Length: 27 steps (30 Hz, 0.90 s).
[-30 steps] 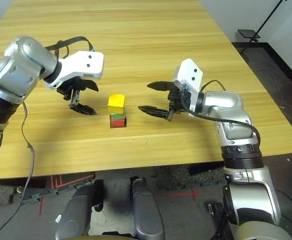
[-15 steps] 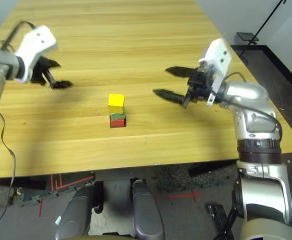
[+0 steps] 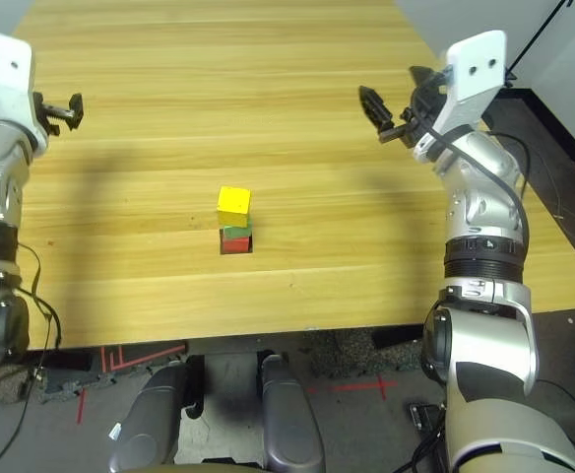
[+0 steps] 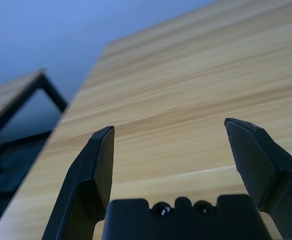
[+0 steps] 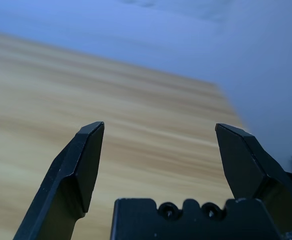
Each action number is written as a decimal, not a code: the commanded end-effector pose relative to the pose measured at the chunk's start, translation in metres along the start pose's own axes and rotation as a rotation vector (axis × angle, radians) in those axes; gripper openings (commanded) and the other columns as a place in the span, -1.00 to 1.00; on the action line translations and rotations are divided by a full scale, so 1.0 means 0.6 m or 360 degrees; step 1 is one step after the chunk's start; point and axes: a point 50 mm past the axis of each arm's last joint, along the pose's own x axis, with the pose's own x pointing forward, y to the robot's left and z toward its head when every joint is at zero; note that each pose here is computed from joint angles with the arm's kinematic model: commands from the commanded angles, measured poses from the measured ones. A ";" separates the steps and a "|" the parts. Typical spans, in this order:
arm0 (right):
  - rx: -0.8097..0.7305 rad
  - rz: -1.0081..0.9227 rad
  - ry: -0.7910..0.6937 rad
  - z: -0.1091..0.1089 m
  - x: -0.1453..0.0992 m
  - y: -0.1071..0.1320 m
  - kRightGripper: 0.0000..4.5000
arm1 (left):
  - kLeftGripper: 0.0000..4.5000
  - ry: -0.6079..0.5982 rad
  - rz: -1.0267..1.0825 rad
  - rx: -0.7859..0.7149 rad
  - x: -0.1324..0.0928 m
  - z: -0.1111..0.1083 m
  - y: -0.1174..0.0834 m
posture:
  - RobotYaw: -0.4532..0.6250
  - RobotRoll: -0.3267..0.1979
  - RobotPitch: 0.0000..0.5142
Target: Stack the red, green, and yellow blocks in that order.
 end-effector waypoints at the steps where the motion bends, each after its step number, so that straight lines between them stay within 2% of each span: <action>1: 0.0010 -0.0210 -0.0020 -0.013 -0.022 -0.027 1.00 | 0.99 -0.0075 0.0203 0.0006 -0.030 -0.015 0.022 | 0.36 0.74 -0.06; 6: 0.0031 -0.0423 -0.0008 -0.028 -0.050 -0.056 1.00 | 0.99 -0.0077 0.0291 -0.0131 -0.065 -0.045 0.028 | 0.35 0.73 -0.05; 8: 0.0042 -0.0471 -0.0001 -0.034 -0.059 -0.062 1.00 | 0.99 -0.0048 0.0310 -0.0180 -0.069 -0.056 0.029 | 0.35 0.72 -0.05; 10: 0.0054 -0.0527 0.0022 -0.049 -0.073 -0.066 1.00 | 0.99 -0.0024 0.0340 -0.0121 -0.066 -0.063 0.030 | 0.33 0.72 -0.01; 19: 0.0077 -0.0682 0.0105 -0.085 -0.119 -0.086 1.00 | 0.99 -0.0029 0.0277 -0.0135 -0.065 -0.061 0.000 | 0.27 0.75 0.08; 24: 0.0069 -0.0714 0.0109 -0.089 -0.131 -0.087 1.00 | 0.99 -0.0068 0.0259 -0.0147 -0.066 -0.052 0.000 | 0.22 0.73 0.17; 27: 0.0084 -0.0732 0.0124 -0.099 -0.140 -0.082 1.00 | 0.99 -0.0055 0.0270 -0.0137 -0.069 -0.061 0.001 | 0.21 0.75 0.20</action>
